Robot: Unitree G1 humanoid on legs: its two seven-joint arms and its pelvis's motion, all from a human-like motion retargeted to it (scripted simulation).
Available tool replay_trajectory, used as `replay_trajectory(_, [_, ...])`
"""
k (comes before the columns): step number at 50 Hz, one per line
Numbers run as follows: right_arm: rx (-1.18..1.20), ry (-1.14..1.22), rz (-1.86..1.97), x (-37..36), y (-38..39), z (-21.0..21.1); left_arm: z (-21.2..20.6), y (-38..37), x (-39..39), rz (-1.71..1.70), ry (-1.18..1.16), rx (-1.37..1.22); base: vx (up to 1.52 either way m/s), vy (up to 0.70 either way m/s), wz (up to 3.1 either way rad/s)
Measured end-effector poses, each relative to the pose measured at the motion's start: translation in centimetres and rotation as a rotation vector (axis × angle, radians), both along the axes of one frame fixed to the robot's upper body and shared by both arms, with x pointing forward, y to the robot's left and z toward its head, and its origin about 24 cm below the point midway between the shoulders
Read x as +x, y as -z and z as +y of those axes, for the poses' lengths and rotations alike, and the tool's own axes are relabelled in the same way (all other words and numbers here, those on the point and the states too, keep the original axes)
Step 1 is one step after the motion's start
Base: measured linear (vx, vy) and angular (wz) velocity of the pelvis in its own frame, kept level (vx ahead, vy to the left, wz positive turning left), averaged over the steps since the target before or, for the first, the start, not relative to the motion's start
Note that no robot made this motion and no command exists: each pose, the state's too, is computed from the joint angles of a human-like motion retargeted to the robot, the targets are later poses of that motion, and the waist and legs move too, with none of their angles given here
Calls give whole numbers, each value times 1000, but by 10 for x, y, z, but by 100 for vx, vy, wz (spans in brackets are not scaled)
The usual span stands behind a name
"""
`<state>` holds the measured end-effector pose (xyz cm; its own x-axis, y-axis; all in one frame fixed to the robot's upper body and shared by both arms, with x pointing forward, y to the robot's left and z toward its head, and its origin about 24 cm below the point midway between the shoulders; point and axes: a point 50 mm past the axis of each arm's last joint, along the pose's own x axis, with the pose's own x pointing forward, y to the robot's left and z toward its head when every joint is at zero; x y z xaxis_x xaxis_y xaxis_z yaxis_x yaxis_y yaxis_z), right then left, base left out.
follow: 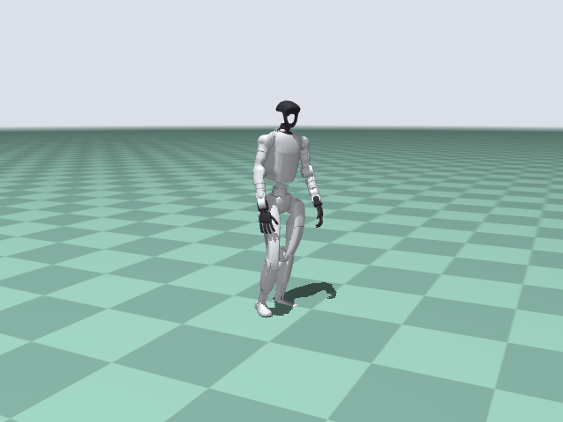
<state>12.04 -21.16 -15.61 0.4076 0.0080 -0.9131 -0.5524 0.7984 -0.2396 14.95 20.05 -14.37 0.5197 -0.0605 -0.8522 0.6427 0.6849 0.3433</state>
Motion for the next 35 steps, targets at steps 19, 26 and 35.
replay_trajectory(19, [-4,9,43,-15,4,-2,-5,7,-17,72,93,-1,9,-3,-10])
replay_trajectory(26, [-7,10,32,-16,4,-1,-4,9,-23,85,97,6,4,-2,-6])
replay_trajectory(35, [-12,14,7,-13,4,2,-2,10,-27,87,92,14,0,0,0])
